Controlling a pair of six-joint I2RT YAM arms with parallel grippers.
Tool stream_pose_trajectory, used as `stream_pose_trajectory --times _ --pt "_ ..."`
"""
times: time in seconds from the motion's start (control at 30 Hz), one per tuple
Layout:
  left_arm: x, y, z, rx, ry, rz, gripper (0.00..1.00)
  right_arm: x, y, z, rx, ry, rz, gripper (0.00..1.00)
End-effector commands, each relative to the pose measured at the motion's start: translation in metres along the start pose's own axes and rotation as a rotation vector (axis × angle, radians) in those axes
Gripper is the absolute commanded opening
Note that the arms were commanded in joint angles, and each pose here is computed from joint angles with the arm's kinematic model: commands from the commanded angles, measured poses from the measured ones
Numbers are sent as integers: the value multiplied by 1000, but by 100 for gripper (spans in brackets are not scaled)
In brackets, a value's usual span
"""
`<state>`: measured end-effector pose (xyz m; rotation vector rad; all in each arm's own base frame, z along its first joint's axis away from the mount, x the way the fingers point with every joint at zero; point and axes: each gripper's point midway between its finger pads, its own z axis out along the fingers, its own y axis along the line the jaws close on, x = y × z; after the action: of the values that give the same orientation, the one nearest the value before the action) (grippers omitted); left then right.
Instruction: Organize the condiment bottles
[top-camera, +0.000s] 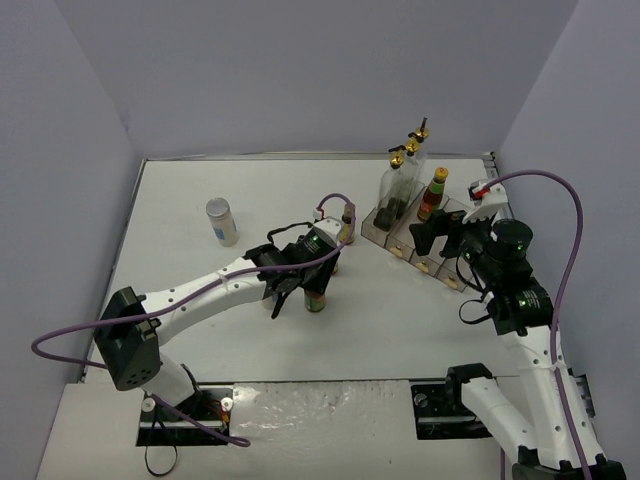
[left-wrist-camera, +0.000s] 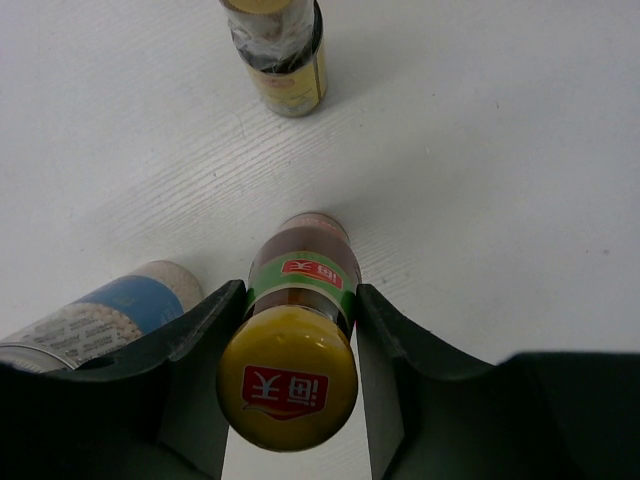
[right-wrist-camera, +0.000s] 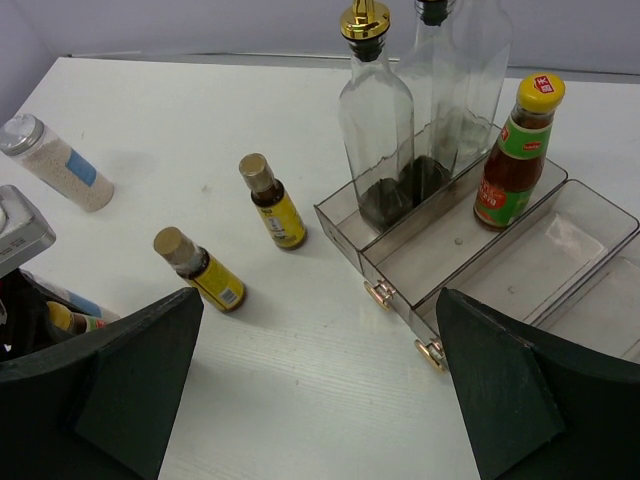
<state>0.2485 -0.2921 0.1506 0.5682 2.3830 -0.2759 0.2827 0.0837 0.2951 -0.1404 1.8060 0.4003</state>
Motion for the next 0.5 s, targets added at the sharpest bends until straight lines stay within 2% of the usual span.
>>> stream_pose_trajectory --times 0.0,0.07,0.27,0.47 --pt "-53 -17 -17 69 -195 -74 31 -15 9 2 -51 -57 -43 100" --pt "-51 -16 -17 65 -193 -73 42 -14 10 3 -56 -55 -46 100" --pt "-54 -14 -24 62 -201 -76 66 -10 16 4 -90 -40 -49 100" --pt "-77 1 -62 22 -268 -99 74 -7 31 7 -151 -21 -56 100"
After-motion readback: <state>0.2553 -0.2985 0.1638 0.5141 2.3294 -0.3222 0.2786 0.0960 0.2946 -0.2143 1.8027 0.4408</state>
